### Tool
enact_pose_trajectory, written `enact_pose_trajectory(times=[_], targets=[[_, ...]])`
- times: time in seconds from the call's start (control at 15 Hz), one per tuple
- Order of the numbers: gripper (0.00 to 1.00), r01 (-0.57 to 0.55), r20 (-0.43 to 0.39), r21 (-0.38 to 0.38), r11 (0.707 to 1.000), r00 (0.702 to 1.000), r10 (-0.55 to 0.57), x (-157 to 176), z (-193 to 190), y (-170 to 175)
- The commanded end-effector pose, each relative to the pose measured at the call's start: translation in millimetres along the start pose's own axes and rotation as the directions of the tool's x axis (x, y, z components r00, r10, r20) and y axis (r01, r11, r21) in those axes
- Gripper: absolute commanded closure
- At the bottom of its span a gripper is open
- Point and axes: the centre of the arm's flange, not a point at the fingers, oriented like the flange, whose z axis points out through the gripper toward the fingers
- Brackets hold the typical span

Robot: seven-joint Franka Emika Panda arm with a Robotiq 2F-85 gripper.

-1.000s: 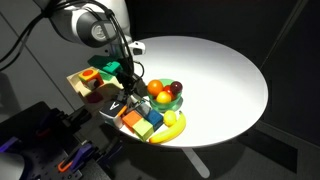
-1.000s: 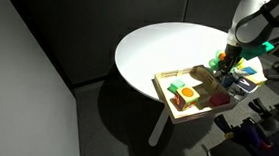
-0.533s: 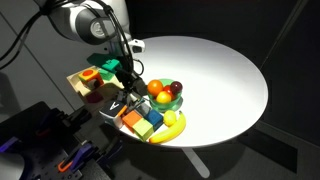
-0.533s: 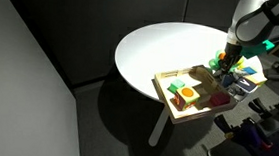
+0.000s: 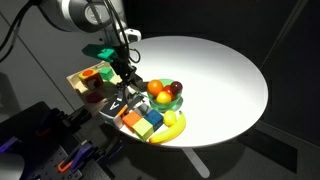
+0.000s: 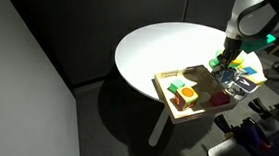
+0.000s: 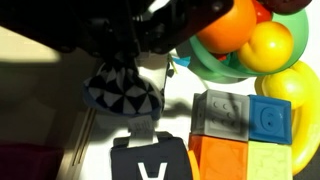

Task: Move one black and white soft block from the table to the tray

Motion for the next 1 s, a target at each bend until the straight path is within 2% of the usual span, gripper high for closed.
enact_pose_trajectory(times=[0.0,0.93], targets=[[0.94,-0.006,-0.013,-0.027,1.000,1.000,0.006,-10.6,-23.4,-7.4],[0.94,0.152,-0.044,-0.020,0.988,0.987,-0.152,-22.9,-44.6,-57.9]])
